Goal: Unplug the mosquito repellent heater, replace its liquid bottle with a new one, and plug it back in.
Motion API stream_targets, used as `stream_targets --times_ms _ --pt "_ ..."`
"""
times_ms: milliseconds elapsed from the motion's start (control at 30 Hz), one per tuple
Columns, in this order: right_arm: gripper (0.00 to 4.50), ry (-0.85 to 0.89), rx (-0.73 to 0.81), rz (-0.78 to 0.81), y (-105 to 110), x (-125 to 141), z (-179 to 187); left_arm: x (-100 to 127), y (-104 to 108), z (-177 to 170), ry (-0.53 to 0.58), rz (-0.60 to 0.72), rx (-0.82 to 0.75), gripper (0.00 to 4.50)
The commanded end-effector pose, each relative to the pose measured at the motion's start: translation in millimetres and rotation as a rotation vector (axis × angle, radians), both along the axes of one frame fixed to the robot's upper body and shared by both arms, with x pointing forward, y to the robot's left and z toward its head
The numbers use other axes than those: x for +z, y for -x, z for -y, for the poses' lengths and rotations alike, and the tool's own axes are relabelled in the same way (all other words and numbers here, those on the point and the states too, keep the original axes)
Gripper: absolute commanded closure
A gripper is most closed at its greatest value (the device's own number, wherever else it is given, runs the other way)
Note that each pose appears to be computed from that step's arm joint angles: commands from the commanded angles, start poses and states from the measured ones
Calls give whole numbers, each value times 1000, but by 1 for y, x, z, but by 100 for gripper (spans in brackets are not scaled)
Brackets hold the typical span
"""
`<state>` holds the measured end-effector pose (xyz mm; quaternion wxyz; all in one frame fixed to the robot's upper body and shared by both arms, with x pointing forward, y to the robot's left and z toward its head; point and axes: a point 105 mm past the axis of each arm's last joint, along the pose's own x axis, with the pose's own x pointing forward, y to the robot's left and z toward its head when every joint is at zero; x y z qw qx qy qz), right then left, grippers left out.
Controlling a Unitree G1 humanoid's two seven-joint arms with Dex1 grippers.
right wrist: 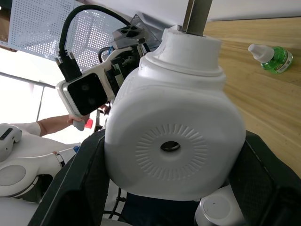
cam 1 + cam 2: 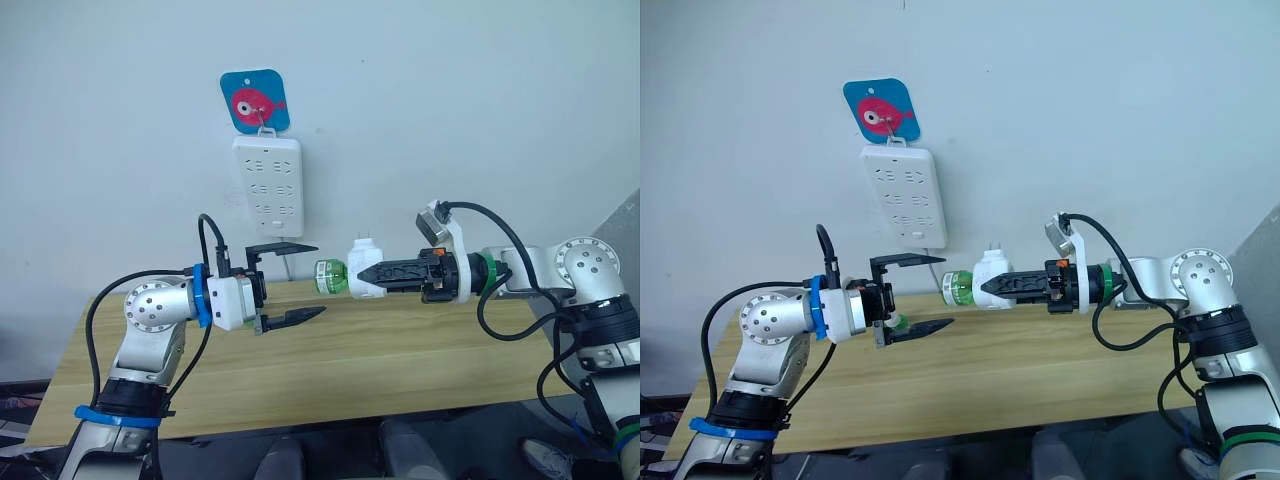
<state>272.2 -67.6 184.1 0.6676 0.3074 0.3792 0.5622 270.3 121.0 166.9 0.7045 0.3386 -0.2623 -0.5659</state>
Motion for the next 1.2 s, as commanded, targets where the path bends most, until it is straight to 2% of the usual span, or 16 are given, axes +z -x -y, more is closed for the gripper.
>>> stream_targets --times_ms 33,233,467,500,533,700,900,1000,1033,1200 --pt "141 -57 13 53 2 19 -1 6 -4 8 4 106 -7 0" --pt "141 -60 16 61 3 20 -1 12 -9 16 24 190 -7 0" --pt "141 -57 19 64 3 21 0 21 -7 18 49 229 -19 0" --pt "141 -56 18 65 3 21 0 22 -6 19 52 231 -24 41" --pt "141 -56 18 65 3 21 0 22 -5 20 51 229 -29 60" --pt "141 -58 19 68 3 22 0 19 -4 23 47 222 -37 222" --pt "141 -51 17 72 3 22 2 24 -1 25 51 213 -58 225" --pt "141 -43 12 75 3 23 3 19 4 25 12 40 -102 225" --pt "141 -38 14 79 3 23 4 15 5 23 -11 -68 -104 225" --pt "141 -20 30 103 6 27 6 10 3 13 -42 -786 4 225"
